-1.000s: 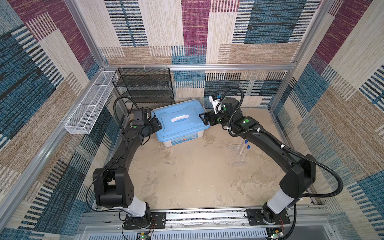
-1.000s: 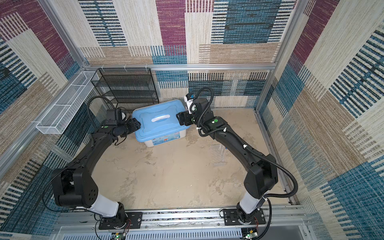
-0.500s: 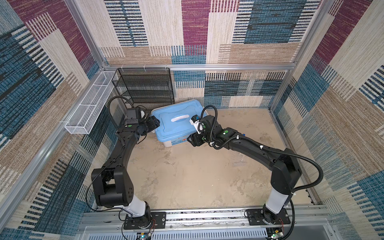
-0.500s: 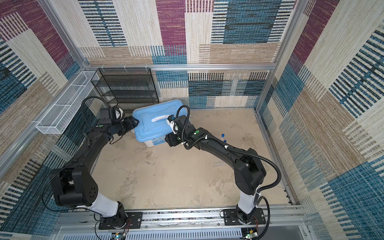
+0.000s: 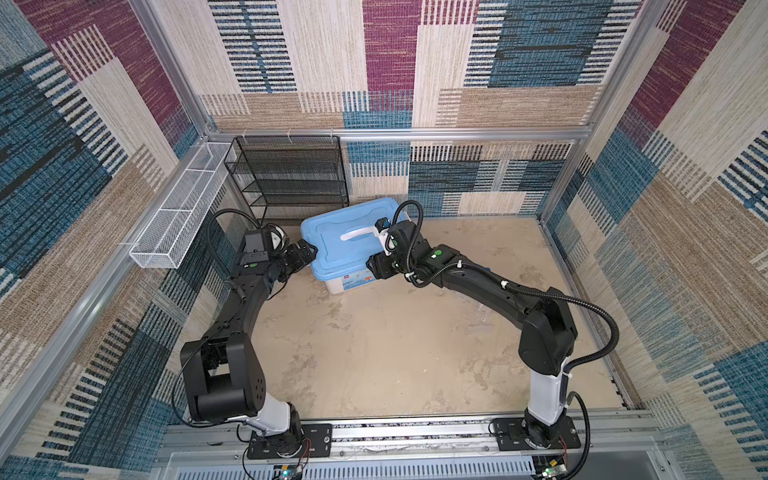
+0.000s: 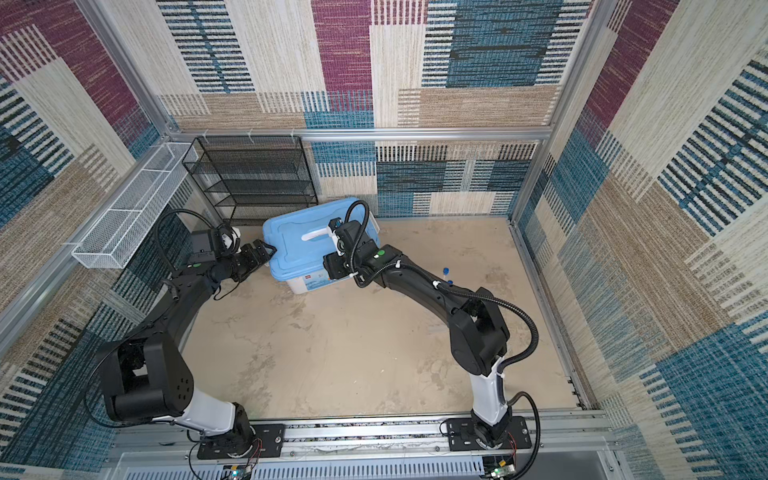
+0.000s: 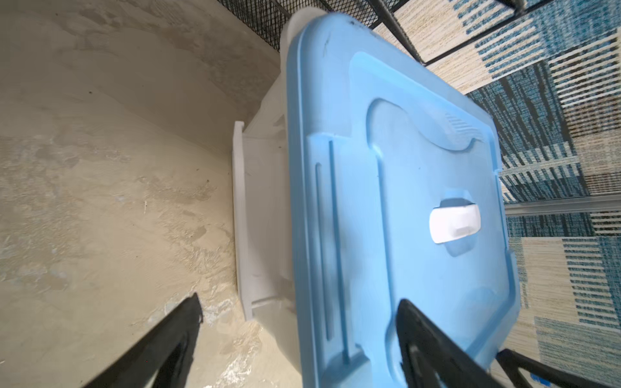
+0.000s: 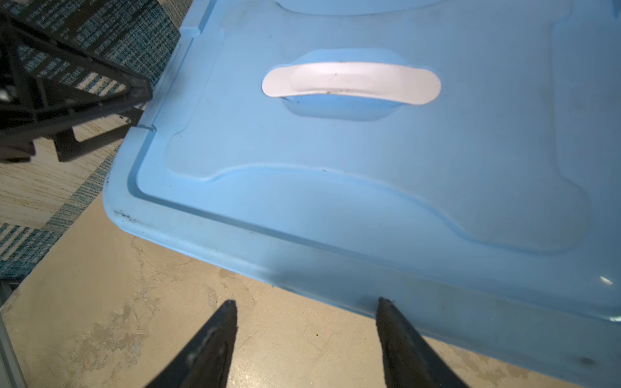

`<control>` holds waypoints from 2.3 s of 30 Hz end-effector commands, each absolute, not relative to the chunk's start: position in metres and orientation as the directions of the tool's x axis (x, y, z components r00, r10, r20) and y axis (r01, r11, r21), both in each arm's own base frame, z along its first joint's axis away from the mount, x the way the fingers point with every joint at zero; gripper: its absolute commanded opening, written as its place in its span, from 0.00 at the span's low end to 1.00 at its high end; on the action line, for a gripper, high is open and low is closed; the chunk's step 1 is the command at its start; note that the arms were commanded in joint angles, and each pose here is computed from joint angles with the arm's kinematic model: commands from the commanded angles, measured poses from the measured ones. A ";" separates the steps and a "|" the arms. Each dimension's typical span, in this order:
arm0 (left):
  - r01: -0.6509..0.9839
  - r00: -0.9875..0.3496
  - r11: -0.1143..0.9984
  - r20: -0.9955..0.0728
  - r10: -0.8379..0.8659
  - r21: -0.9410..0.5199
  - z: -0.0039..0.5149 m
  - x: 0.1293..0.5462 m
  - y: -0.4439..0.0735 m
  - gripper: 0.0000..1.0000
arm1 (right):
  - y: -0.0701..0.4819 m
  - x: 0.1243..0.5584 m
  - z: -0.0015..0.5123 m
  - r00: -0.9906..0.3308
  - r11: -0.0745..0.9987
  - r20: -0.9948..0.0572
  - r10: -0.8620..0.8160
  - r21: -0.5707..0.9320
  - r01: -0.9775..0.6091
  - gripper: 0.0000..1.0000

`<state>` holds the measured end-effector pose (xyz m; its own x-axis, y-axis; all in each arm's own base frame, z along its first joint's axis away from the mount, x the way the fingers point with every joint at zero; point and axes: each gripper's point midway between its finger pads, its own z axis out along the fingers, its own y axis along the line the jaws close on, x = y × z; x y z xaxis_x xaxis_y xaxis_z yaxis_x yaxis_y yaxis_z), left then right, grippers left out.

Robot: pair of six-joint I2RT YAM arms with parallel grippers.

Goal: Organize the chemistry lab equipment

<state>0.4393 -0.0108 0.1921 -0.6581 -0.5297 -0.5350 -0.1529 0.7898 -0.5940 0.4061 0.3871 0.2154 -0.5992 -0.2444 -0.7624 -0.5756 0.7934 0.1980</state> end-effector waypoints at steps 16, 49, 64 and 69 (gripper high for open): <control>-0.069 -0.629 0.754 -0.558 -0.541 -0.653 0.197 0.474 -0.032 0.99 | 0.401 0.470 0.213 -0.572 0.818 -0.790 -0.220 0.170 -0.549 0.69; -0.130 -0.715 0.960 -0.647 -0.263 -0.247 0.198 0.461 -0.054 0.51 | 0.331 0.527 0.289 -0.469 0.793 -0.883 -0.026 0.267 -0.548 0.94; -0.078 -0.718 0.966 -0.658 -0.227 -0.248 0.213 0.472 -0.072 0.44 | 0.269 0.565 0.197 -0.685 0.864 -0.728 -0.040 0.319 -0.389 0.96; -0.047 -0.720 0.965 -0.661 -0.212 -0.259 0.219 0.480 -0.088 0.42 | 0.277 0.552 0.193 -0.703 0.830 -0.711 -0.028 0.376 -0.413 0.87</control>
<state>0.4781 -0.0812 0.2185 -0.7119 -0.2290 -0.6639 -0.0678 0.9634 -0.2595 0.5627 0.2708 0.1964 -0.6752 -0.0329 -0.7369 -0.4027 0.8534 0.3309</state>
